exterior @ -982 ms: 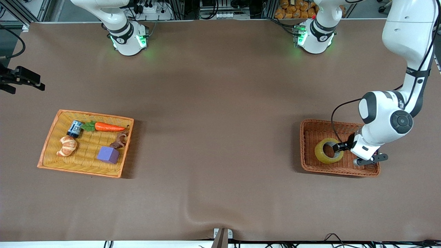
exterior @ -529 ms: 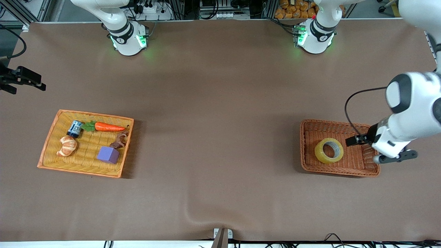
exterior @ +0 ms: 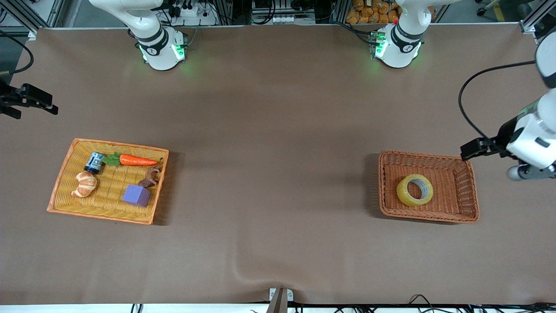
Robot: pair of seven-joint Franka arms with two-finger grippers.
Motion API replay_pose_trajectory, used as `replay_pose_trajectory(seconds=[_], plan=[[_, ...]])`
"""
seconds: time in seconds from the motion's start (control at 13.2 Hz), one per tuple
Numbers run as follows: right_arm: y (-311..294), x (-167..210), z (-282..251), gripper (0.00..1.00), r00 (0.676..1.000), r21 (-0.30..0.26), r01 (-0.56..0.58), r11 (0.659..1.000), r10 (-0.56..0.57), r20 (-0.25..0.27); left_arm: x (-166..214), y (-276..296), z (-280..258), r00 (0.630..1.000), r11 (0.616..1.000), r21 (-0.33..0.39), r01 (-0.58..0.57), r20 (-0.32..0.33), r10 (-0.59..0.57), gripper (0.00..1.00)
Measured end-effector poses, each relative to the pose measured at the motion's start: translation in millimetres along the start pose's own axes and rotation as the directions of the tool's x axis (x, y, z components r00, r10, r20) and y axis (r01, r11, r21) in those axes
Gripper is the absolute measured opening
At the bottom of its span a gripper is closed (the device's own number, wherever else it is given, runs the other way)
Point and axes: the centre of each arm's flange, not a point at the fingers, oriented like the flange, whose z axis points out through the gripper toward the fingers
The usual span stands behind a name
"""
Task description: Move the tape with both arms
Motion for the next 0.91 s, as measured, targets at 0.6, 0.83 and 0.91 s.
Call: replay_pose_trajectory(seconds=[0.6,0.83,0.91], plan=[[-5,1,0,1.00,1.000,-0.001,0.009,1.000,-0.009,0.000,-64,9,-38,0.999,0.999,0.038,-0.025,0.021,0.024,1.00],[-8,2,0,1.00,1.000,-0.001,0.015,1.000,-0.015,0.000,-68,10,-35,0.993,0.993,0.040,-0.109,0.040,0.108,1.00],[-8,2,0,1.00,1.000,-0.001,0.016,1.000,-0.016,0.000,-68,7,-39,0.991,0.990,0.039,-0.133,0.032,0.132,1.00]])
